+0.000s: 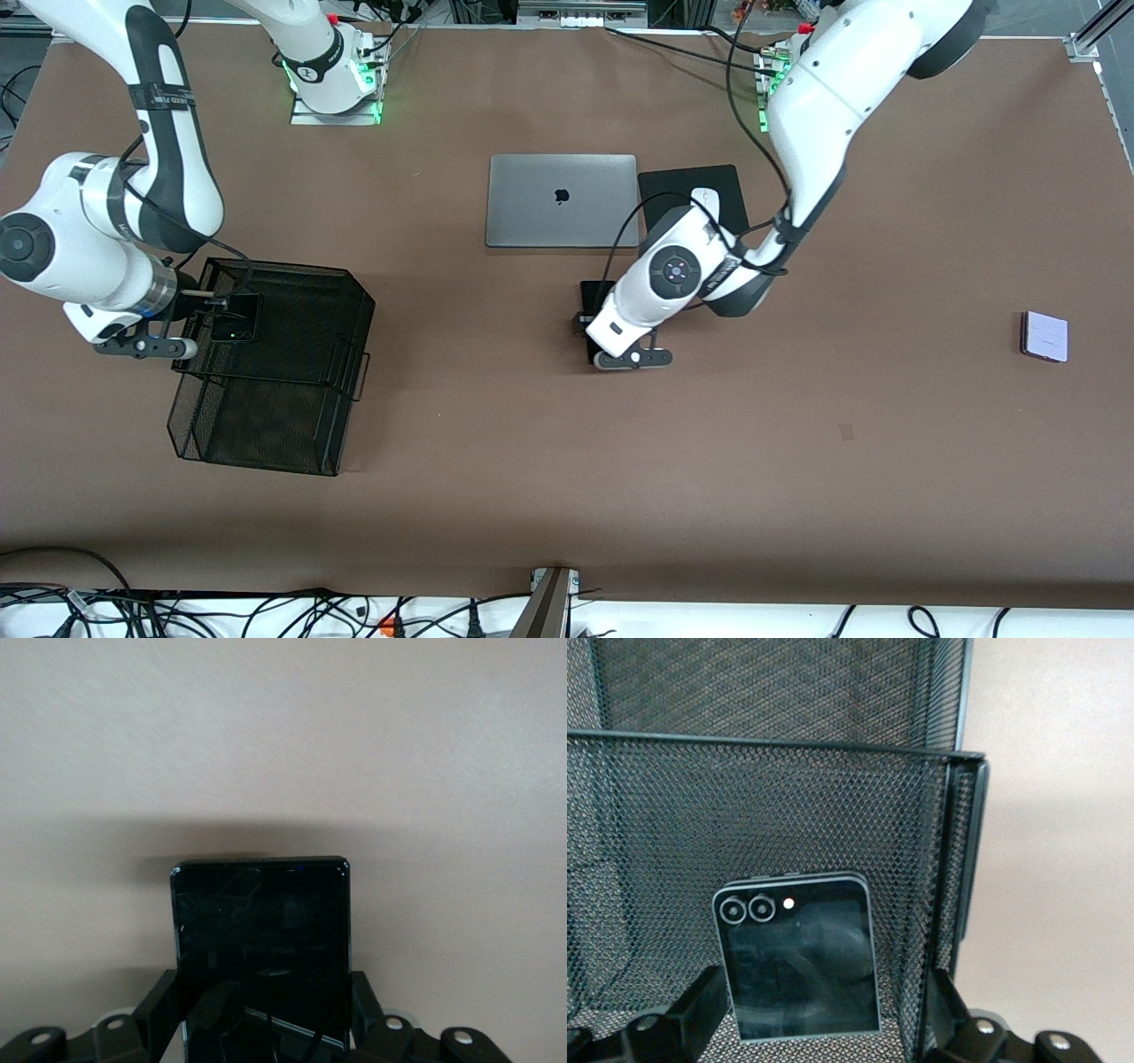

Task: Place phones with both arms
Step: 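Drop the flip phone in the basket while the left gripper moves the slab, then release the slab with the left gripper while the right gripper reaches it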

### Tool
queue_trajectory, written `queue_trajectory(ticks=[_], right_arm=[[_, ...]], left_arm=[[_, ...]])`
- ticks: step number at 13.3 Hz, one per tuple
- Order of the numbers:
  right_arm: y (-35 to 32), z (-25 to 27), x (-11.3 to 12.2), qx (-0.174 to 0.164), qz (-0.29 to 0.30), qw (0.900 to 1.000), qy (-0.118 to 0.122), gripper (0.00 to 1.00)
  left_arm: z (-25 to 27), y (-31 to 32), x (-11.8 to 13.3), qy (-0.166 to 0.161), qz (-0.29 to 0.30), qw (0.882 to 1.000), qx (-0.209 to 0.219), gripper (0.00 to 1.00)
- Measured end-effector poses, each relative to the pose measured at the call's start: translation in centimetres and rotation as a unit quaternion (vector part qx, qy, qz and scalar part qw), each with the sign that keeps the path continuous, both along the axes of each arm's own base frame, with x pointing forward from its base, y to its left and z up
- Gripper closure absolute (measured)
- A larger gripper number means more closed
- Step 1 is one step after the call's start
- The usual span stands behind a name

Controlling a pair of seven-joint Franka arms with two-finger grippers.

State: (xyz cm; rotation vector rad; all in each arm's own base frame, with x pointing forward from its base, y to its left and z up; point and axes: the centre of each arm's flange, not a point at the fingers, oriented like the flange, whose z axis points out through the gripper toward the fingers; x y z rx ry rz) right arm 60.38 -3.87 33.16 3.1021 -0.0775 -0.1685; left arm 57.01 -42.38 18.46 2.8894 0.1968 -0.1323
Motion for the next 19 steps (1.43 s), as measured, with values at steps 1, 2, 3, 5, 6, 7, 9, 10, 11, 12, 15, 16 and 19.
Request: queue_trajectory(ticks=[1, 2, 3, 5, 6, 7, 9, 10, 11, 12, 15, 16, 19], right_arm=[[0.1, 1.0, 0.4, 0.002, 0.001, 1.0, 0.002, 0.0], [0.4, 2.5, 0.9, 0.004, 0.002, 1.0, 0.006, 0.0], [0.7, 4.3, 1.5, 0.006, 0.0, 1.0, 0.009, 0.0], [2.0, 7.9, 2.4, 0.009, -0.003, 1.0, 0.012, 0.0], [2.9, 9.4, 2.6, 0.009, -0.004, 1.0, 0.013, 0.0], [4.4, 10.6, 2.8, 0.01, -0.003, 1.0, 0.012, 0.0], [9.2, 12.1, 3.0, 0.009, 0.002, 1.0, 0.005, 0.0], [12.6, 12.3, 2.7, 0.008, 0.001, 1.0, 0.003, 0.0], [16.0, 12.3, 2.2, 0.007, -0.002, 1.0, 0.002, 0.0], [19.8, 12.2, 1.4, 0.006, -0.005, 1.0, 0.002, 0.0], [33.2, 9.6, -1.4, 0.003, 0.011, 1.0, -0.012, 0.0], [37.6, 8.2, -2.2, 0.006, 0.013, 1.0, -0.025, 0.0], [50.6, 3.0, -5.2, 0.017, 0.037, 0.997, -0.067, 0.0]], left_arm=[[0.1, -0.1, 0.1, -0.001, 0.005, 1.0, -0.001, 0.15], [0.7, 0.1, 0.6, -0.002, 0.01, 1.0, -0.001, 0.06], [1.4, 0.8, 1.3, 0.002, 0.014, 1.0, 0.006, 0.0], [4.1, 4.2, 3.2, 0.026, 0.019, 0.999, 0.042, 0.0], [5.9, 6.9, 4.4, 0.037, 0.014, 0.997, 0.059, 0.0], [7.9, 10.3, 5.6, 0.05, 0.005, 0.996, 0.075, 0.0], [11.2, 18.8, 7.9, 0.064, -0.019, 0.992, 0.104, 0.0], [12.2, 23.6, 8.8, 0.066, -0.042, 0.988, 0.131, 0.0], [12.8, 27.9, 9.4, 0.069, -0.067, 0.983, 0.157, 0.0], [13.3, 32.0, 9.8, 0.075, -0.092, 0.977, 0.179, 0.0], [14.1, 44.0, 10.1, 0.092, -0.157, 0.966, 0.183, 0.0], [14.0, 48.7, 10.0, 0.091, -0.173, 0.966, 0.171, 0.0], [13.6, 62.5, 8.2, 0.055, -0.217, 0.964, 0.141, 0.0]])
